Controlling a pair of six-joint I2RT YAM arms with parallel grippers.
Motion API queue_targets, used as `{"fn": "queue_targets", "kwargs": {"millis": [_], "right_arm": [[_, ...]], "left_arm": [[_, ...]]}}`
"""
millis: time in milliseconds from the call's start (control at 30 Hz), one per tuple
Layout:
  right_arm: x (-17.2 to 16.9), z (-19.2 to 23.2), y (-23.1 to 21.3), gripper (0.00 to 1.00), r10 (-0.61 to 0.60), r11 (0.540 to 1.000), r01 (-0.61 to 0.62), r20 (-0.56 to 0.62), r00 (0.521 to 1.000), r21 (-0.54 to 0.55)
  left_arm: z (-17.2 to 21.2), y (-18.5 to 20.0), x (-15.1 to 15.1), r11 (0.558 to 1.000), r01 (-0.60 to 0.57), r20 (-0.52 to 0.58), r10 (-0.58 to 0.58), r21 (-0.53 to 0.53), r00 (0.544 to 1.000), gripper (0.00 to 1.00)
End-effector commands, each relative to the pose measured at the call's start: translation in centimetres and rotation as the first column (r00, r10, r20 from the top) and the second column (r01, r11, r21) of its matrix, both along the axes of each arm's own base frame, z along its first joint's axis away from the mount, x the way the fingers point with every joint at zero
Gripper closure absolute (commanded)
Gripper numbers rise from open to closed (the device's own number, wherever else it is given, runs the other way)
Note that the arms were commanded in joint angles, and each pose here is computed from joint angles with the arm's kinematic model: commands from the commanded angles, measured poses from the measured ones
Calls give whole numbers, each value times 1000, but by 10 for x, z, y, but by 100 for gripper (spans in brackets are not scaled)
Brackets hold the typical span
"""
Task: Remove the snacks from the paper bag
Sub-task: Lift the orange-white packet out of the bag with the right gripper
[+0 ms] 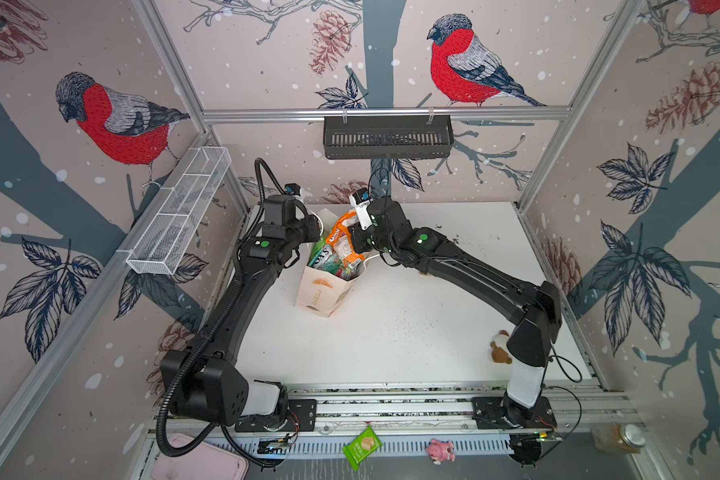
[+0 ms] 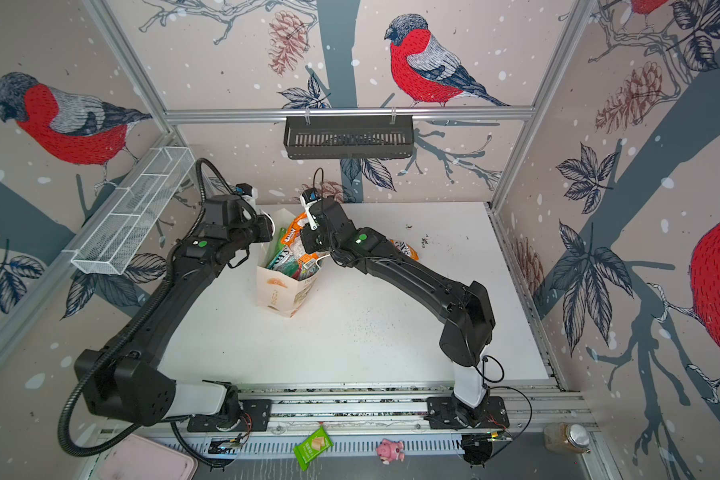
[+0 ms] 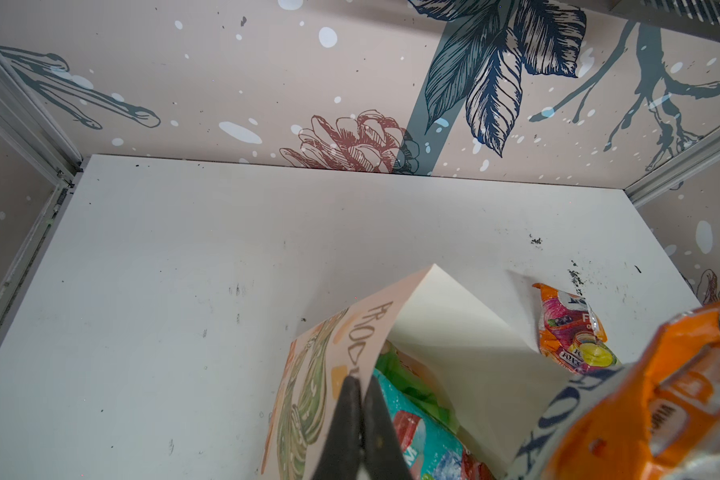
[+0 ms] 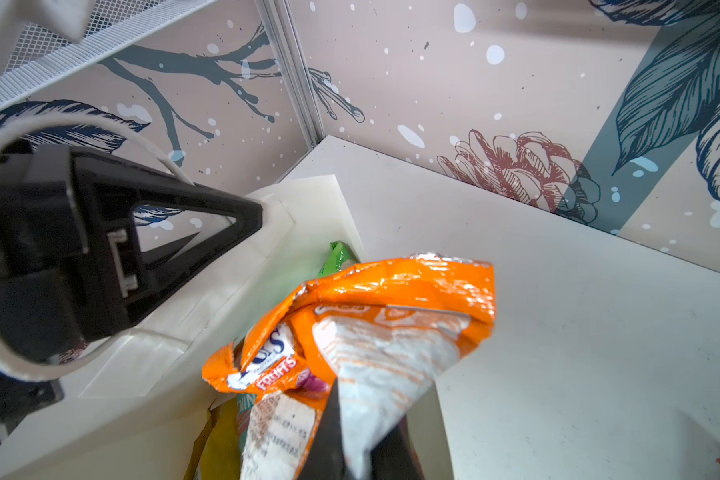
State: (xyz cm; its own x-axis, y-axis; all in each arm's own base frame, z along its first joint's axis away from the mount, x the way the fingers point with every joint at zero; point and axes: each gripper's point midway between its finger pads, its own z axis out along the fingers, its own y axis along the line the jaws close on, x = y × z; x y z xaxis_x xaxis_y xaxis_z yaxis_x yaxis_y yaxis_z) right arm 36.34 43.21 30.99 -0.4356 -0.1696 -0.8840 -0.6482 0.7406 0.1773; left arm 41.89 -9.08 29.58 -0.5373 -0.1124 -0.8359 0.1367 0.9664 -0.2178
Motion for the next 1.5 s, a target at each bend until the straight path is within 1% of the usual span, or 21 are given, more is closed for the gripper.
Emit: {"fn": "queue_targets", "kwargs": {"millis": [0,433,667,867,967,1167,1467], "right_arm": [[5,28,-2,99,-23,998,19,63,998,65],[14,74,-21,100,-85,989,62,172,981,133],[18,93,-34,100,-129,983,96,217,968,153],[18,108,-50,100,-162,978,122,246,956,169],[14,115,-60,100,-164,974,114,265,950,194],[18,126,-96,100,-207,948,127,261,943,292],[37,118,-162,100,-350,906,270,219,911,326]], "left_arm": [[13,0,6,1000,-5,55,6,-12,998,100],[14,0,6,1000,-2,57,3,-16,998,100],[13,-1,6,1000,1,54,0,-20,999,100],[14,-1,5,1000,1,57,0,-20,998,100],[14,0,5,1000,-2,58,3,-17,998,100],[14,1,5,1000,-8,60,9,-14,998,100],[11,1,7,1000,-9,52,10,-13,999,100]]}}
